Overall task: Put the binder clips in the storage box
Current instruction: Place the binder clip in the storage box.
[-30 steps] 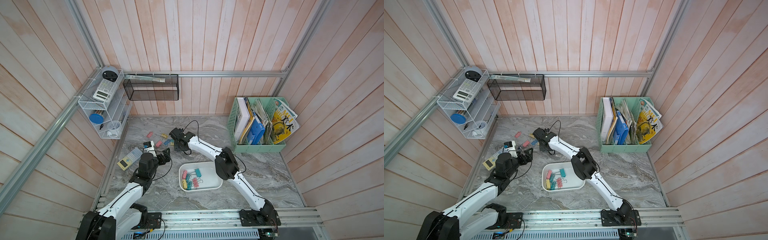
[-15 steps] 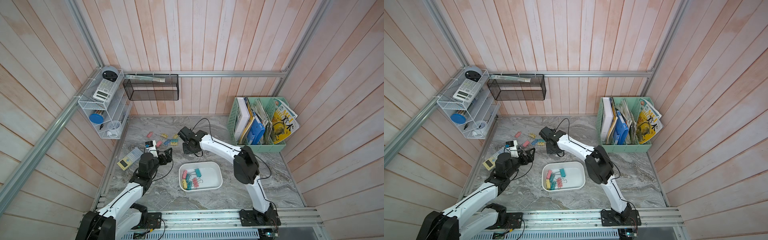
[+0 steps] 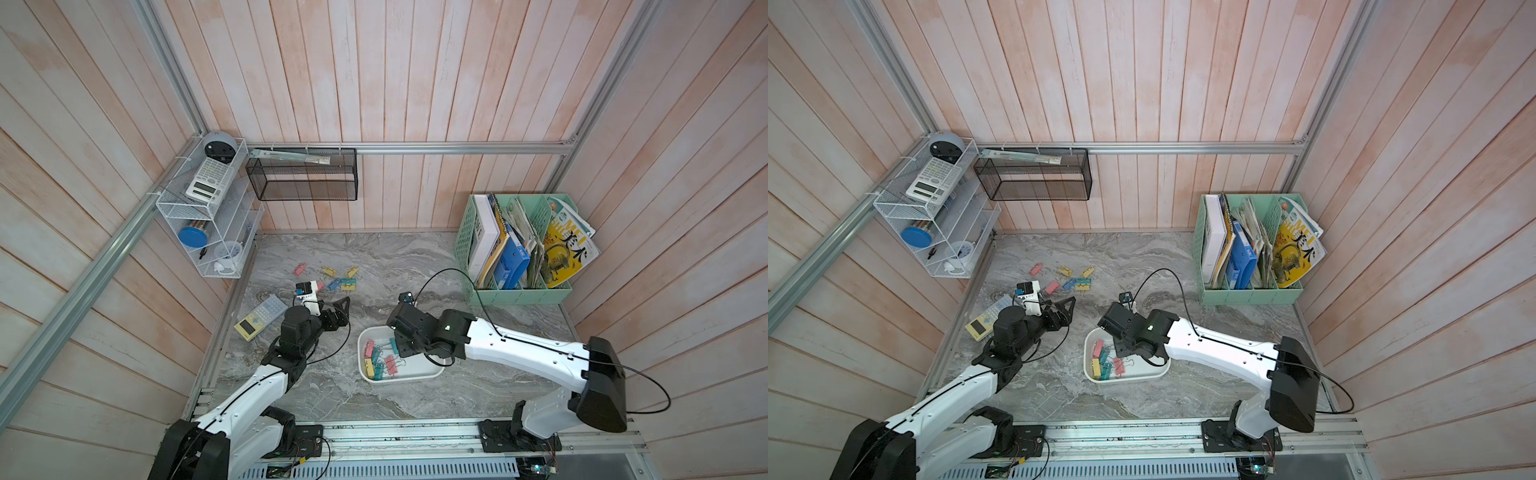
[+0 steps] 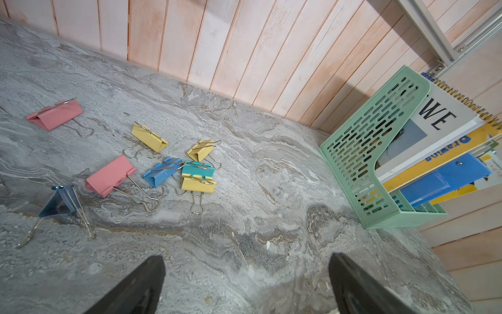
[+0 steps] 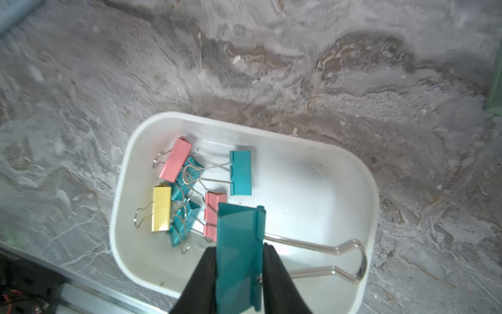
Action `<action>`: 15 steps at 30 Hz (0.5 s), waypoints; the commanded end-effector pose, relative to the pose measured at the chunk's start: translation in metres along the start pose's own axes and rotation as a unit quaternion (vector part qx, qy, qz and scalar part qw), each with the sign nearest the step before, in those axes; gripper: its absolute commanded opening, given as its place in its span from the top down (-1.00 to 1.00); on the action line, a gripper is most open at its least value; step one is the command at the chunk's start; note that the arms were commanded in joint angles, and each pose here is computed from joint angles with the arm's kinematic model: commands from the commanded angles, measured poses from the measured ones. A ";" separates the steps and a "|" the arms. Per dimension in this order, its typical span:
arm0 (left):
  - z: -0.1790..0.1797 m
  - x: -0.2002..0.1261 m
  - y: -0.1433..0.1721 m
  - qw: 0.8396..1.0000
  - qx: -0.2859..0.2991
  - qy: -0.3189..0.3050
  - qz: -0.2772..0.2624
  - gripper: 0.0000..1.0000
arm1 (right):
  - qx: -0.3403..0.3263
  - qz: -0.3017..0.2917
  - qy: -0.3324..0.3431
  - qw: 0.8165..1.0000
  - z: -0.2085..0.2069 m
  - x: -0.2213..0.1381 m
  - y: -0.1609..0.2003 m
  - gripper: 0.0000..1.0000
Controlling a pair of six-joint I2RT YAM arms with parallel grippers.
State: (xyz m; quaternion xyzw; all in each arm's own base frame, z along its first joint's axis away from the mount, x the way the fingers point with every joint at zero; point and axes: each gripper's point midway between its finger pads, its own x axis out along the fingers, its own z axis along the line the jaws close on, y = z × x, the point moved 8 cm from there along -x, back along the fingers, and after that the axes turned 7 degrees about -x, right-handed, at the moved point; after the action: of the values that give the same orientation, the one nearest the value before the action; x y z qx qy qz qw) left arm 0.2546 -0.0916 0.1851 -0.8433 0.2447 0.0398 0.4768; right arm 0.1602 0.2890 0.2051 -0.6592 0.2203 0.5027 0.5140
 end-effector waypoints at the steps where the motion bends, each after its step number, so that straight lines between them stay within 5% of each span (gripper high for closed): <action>1: -0.003 0.004 -0.006 1.000 0.015 0.000 -0.008 -1.00 | -0.024 0.042 -0.006 0.999 0.020 0.027 0.008 0.56; 8: 0.004 0.012 -0.002 0.999 0.024 -0.029 0.006 -1.00 | -0.046 0.101 -0.018 0.994 0.040 0.072 0.018 0.45; 15: 0.006 0.013 -0.003 0.998 0.035 -0.045 0.008 -1.00 | -0.036 0.043 -0.039 0.998 0.030 0.038 0.009 -0.03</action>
State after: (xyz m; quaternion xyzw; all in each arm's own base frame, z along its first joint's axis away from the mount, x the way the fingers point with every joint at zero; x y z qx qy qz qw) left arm 0.2627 -0.0897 0.1724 -0.8278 0.2405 0.0747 0.5013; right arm 0.1575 0.3300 0.1423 -0.6491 0.2398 0.5635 0.4514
